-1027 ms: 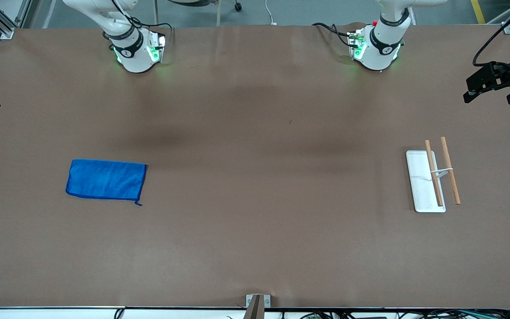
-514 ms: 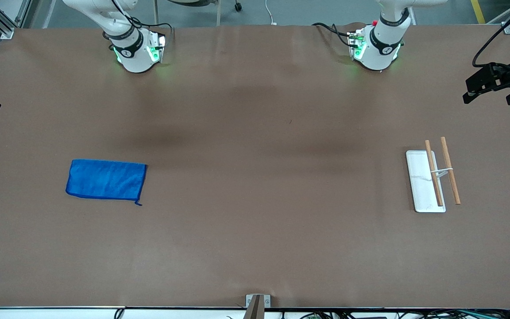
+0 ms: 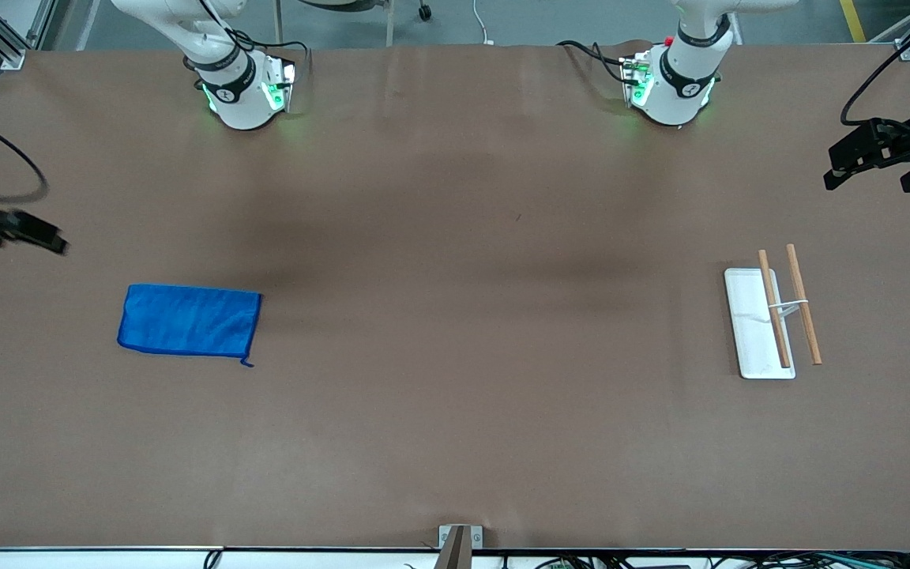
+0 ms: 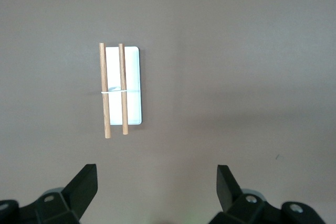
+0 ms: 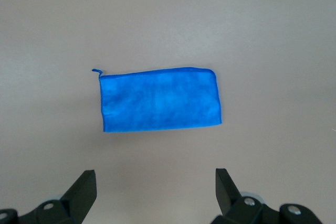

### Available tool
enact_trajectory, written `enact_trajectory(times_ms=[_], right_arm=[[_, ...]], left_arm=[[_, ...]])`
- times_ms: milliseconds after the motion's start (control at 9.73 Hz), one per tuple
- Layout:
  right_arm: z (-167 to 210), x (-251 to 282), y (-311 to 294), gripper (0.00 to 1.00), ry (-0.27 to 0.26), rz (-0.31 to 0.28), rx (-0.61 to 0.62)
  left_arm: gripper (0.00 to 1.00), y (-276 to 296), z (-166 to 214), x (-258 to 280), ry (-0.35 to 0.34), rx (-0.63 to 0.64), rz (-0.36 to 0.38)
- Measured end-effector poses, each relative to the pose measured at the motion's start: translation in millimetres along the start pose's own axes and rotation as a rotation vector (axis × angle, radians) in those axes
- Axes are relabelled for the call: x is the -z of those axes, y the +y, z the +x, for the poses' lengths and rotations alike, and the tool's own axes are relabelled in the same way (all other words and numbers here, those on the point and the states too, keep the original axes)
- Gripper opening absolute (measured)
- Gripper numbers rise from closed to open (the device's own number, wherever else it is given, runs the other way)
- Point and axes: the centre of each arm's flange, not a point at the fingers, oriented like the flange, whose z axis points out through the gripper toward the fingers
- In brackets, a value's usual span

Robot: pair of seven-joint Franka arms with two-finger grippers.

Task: Right arm passes towel to left arm to hang
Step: 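Reach the right gripper down to the blue towel's middle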

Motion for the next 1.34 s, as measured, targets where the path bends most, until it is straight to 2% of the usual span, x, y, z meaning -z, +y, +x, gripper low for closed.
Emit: enact_trajectory(times_ms=[103,308,616,822,1130,1336], right_arm=[[9,-47,-2,1.0,-0.009,-0.004,0.043],[18,-140,1,1.0,0.032,-0.015,0.083],[4,-251,2,1.0,0.064,-0.029,0.099],[3,-290,2,1.0,0.08,-0.036,0.107],[-2,-315,1,0.97,0.084,-0.04,0.122],[-6,-324,-2,0.87,0.101,-0.04,0.128]], left_arm=[[1.0,0,1,-1,0.0,0.0,0.0],[1.0,0,2,-2,-0.001,0.0,0.0],[1.0,0,4,-3,0.003,0.001,0.0],[1.0,0,4,-4,0.003,0.0,0.0],[1.0,0,5,-4,0.002,0.0,0.0],[1.0,0,5,-6,0.0,0.0,0.0]])
